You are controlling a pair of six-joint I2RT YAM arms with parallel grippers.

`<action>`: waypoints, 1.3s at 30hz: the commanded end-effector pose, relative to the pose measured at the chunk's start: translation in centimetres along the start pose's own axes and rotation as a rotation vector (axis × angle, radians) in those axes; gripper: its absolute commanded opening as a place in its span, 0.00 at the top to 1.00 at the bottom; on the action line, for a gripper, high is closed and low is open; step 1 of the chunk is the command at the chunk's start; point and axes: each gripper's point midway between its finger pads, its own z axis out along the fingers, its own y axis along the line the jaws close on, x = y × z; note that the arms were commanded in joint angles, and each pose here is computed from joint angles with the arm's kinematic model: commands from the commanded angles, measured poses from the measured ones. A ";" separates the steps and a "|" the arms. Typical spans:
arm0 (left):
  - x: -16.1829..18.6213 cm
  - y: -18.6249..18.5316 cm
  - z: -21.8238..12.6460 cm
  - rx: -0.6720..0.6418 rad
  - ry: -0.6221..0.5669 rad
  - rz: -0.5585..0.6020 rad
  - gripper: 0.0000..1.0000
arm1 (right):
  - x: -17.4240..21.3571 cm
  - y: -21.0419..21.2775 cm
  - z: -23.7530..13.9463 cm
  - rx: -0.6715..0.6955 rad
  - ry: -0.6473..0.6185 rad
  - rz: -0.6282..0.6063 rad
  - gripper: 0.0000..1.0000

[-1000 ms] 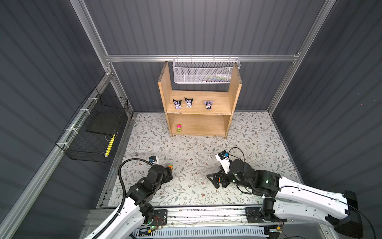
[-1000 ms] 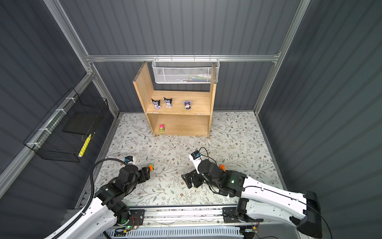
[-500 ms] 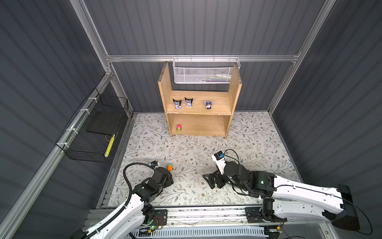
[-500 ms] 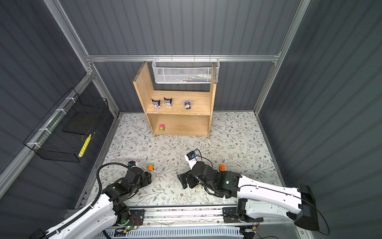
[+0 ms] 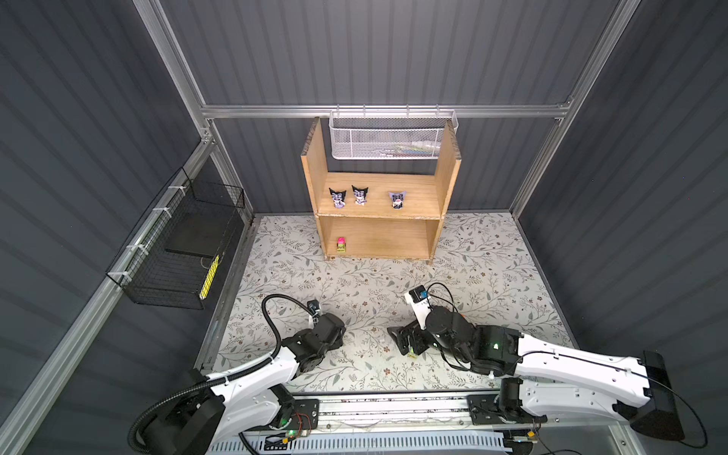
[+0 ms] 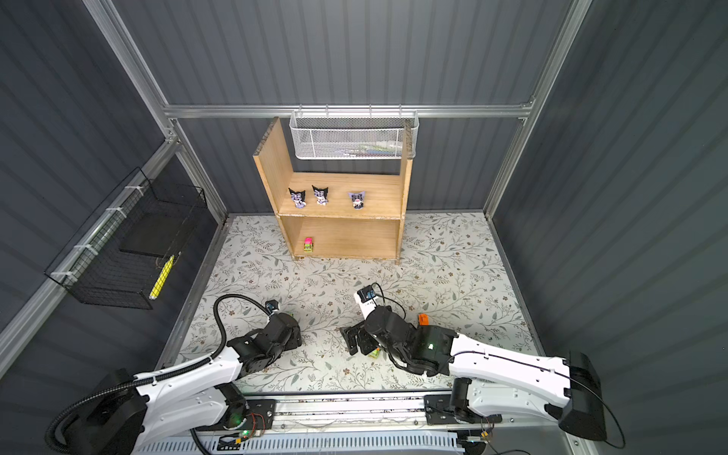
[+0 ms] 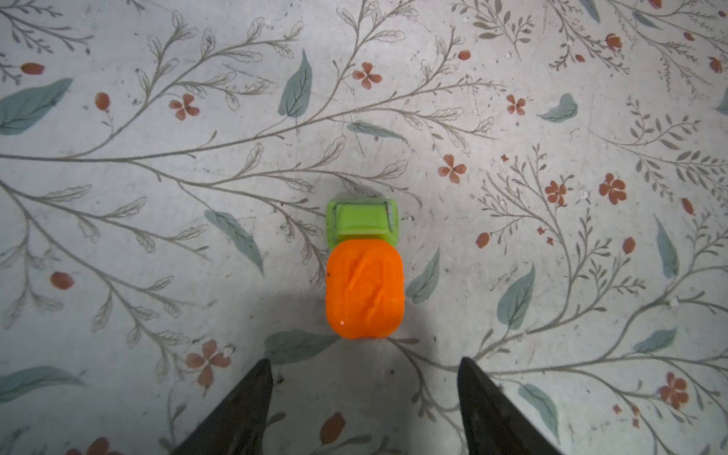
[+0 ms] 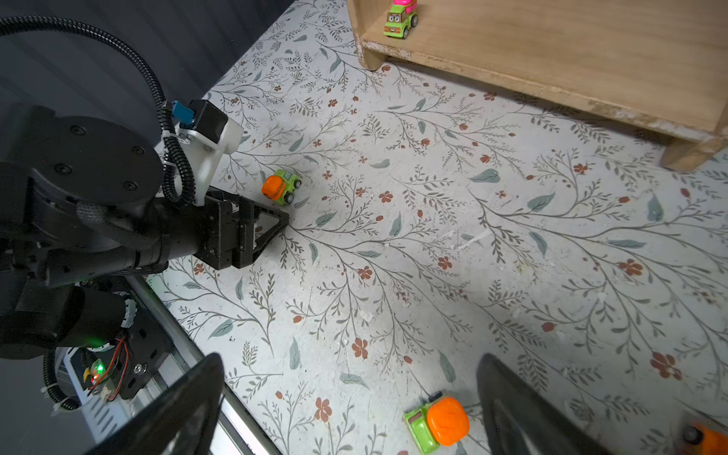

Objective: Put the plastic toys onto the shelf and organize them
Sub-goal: 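Lower the left gripper onto the orange-topped green car and close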

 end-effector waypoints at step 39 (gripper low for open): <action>-4.7 -2.4 2.3 -0.132 -0.109 0.137 0.75 | 1.8 -4.6 1.6 0.013 0.022 0.112 0.01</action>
